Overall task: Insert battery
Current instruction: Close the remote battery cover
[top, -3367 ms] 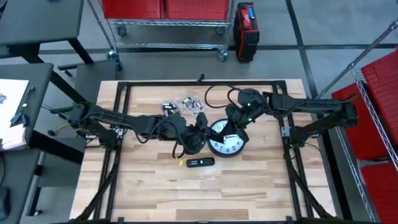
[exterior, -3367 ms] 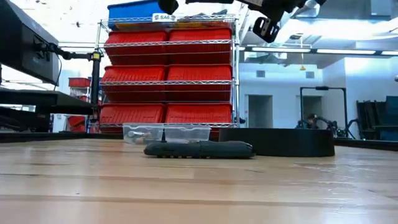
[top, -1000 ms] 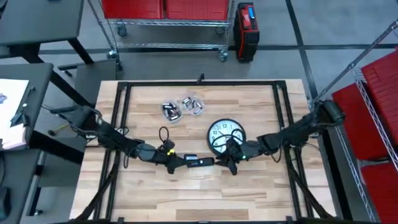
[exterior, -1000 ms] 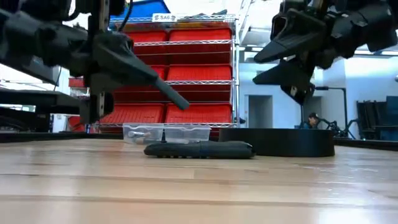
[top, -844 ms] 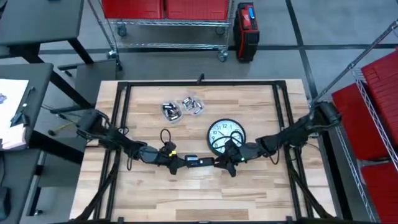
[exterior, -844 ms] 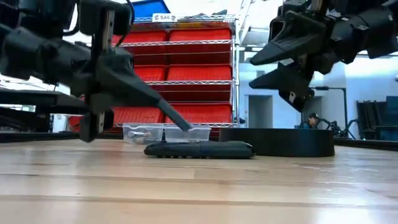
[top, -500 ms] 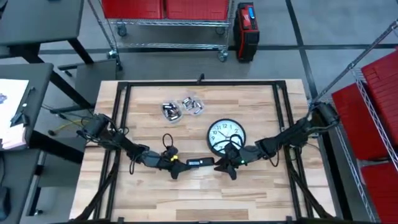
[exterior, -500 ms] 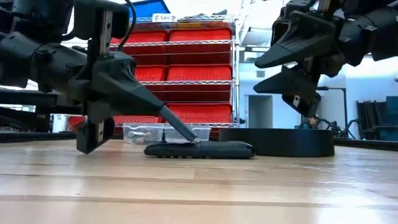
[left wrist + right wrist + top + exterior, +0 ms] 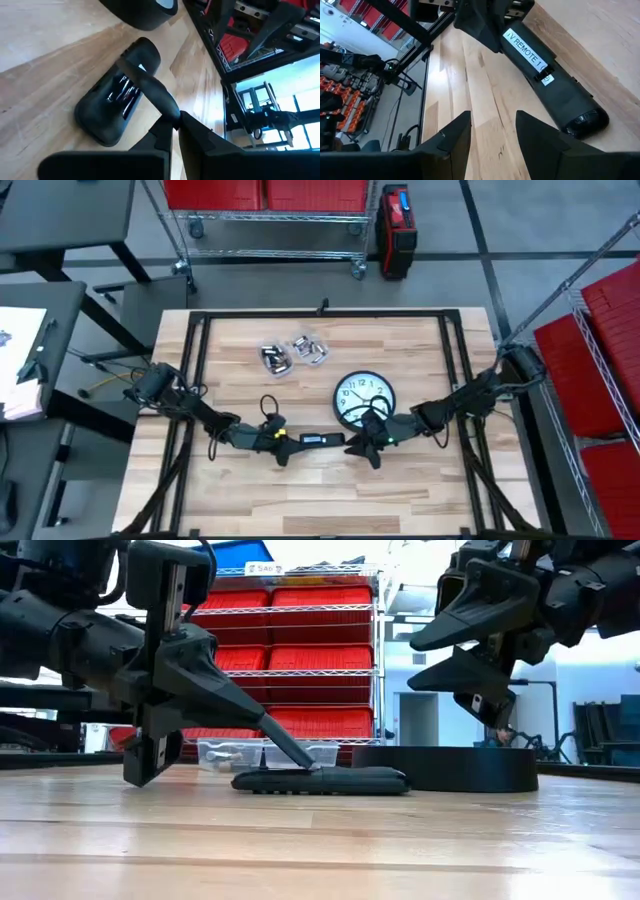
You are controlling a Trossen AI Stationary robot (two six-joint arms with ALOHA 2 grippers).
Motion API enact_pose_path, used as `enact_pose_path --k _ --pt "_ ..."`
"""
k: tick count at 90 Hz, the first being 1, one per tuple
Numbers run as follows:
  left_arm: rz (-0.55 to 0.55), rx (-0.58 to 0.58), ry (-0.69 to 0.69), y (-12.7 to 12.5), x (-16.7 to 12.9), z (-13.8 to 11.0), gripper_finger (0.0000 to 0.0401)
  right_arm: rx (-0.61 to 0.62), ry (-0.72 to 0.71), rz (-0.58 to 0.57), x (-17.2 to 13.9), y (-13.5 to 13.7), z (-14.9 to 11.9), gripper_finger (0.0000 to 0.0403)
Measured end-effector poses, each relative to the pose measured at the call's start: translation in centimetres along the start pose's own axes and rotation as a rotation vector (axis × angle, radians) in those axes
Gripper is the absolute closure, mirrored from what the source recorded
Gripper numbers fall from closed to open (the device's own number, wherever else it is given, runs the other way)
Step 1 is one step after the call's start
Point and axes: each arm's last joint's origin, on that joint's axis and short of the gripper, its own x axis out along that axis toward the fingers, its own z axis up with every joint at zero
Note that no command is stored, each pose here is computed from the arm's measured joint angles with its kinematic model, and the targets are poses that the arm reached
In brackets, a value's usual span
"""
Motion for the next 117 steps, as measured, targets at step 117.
enact_pose_path --k 117 --pt "0.004 0.102 0.055 -0.6 1.3 0.0 0.0401 -0.001 0.012 -0.001 0.0 0.0 -0.1 0.0259"
